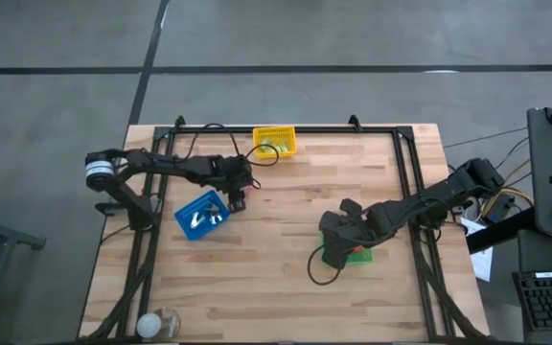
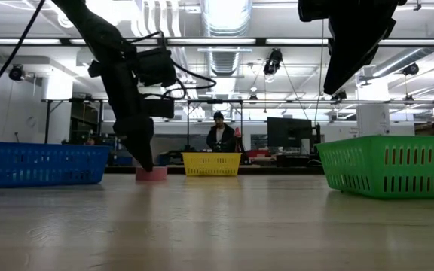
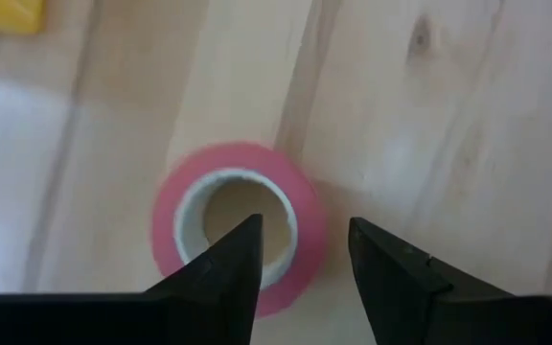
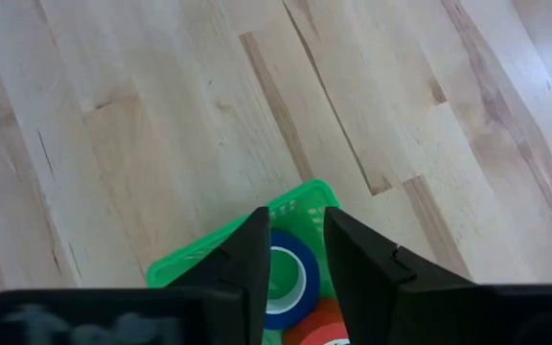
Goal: Pick and place Stapler, Stapler remover, tape
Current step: Put the pink tape into the green bin, then return to Home position
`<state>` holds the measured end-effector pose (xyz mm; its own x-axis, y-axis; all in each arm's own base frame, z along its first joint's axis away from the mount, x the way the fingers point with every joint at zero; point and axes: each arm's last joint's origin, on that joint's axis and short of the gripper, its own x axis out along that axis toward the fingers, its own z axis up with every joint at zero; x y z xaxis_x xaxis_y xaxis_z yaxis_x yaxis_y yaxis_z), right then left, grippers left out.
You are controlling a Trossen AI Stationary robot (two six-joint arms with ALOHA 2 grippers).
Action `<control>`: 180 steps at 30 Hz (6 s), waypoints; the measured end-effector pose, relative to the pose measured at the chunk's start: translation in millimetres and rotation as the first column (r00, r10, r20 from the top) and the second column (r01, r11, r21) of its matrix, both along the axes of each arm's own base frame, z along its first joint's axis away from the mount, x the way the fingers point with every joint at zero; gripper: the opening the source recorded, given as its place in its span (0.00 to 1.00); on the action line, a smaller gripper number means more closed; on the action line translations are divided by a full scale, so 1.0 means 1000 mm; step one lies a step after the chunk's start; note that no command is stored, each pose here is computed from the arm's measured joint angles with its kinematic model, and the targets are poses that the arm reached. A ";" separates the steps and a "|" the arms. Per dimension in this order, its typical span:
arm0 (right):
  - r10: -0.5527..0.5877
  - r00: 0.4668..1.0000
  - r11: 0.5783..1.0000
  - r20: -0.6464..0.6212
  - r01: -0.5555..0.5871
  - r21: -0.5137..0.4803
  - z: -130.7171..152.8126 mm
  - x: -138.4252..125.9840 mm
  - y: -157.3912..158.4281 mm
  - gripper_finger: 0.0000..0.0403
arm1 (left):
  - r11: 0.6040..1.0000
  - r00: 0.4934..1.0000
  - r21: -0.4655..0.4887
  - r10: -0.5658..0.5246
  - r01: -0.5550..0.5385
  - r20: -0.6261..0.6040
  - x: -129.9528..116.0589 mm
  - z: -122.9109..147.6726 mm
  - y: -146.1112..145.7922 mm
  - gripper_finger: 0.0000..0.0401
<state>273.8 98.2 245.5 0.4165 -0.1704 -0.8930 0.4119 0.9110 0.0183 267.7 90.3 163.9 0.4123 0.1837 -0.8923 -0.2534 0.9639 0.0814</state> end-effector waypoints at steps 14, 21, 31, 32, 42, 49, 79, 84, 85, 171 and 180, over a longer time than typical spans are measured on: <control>-0.008 0.999 1.000 0.032 0.009 -0.017 0.001 0.002 0.000 0.17 | 1.000 1.000 0.017 0.001 -0.001 -0.004 0.006 -0.004 0.002 0.18; 0.030 0.995 0.999 0.097 -0.026 -0.038 0.003 0.008 0.002 0.18 | 1.000 1.000 0.000 -0.007 0.007 0.009 0.007 -0.002 0.002 0.08; 0.087 0.981 0.994 0.172 -0.075 -0.078 0.004 0.015 0.003 0.22 | 0.982 0.955 -0.124 -0.103 0.142 0.278 0.022 0.043 -0.008 0.09; 0.093 0.978 0.992 0.184 -0.077 -0.095 0.003 0.016 0.003 0.23 | 0.974 0.938 -0.144 -0.121 0.175 0.325 0.023 0.049 -0.011 0.08; 0.076 0.955 0.942 0.286 0.025 -0.335 -0.003 0.020 -0.002 0.39 | 0.819 0.598 -0.128 -0.292 0.560 0.747 0.037 0.104 -0.055 0.12; 0.122 0.927 0.874 0.354 0.068 -0.481 0.007 0.026 0.000 0.52 | 0.759 0.450 -0.048 -0.333 0.649 0.829 0.042 0.119 -0.078 0.11; 0.282 0.832 0.780 0.478 0.091 -0.619 0.031 0.038 0.020 0.14 | 0.753 0.400 -0.010 -0.338 0.658 0.852 0.044 0.124 -0.084 0.14; 0.296 0.830 0.777 0.473 0.078 -0.624 0.037 0.037 0.021 0.07 | 0.757 0.410 -0.023 -0.328 0.653 0.851 0.044 0.123 -0.084 0.20; 0.294 0.830 0.782 0.475 0.077 -0.619 0.039 0.035 0.022 0.07 | 0.758 0.410 -0.021 -0.329 0.652 0.850 0.044 0.123 -0.084 0.23; 0.283 0.760 0.959 0.585 -0.206 -0.197 -0.016 -0.040 -0.044 0.02 | 0.929 0.389 0.072 -0.222 0.364 0.894 -0.088 0.043 -0.067 0.01; 0.380 0.612 0.924 0.693 -0.217 -0.315 -0.036 -0.105 -0.062 0.02 | 0.983 0.435 0.044 -0.120 0.181 0.892 -0.128 0.023 -0.073 0.01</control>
<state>168.4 36.3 209.7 0.9710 -0.0369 -0.2364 0.0406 0.9991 0.0106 140.1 16.8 186.7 0.9997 0.0042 -0.0250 -0.0079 0.9891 -0.1469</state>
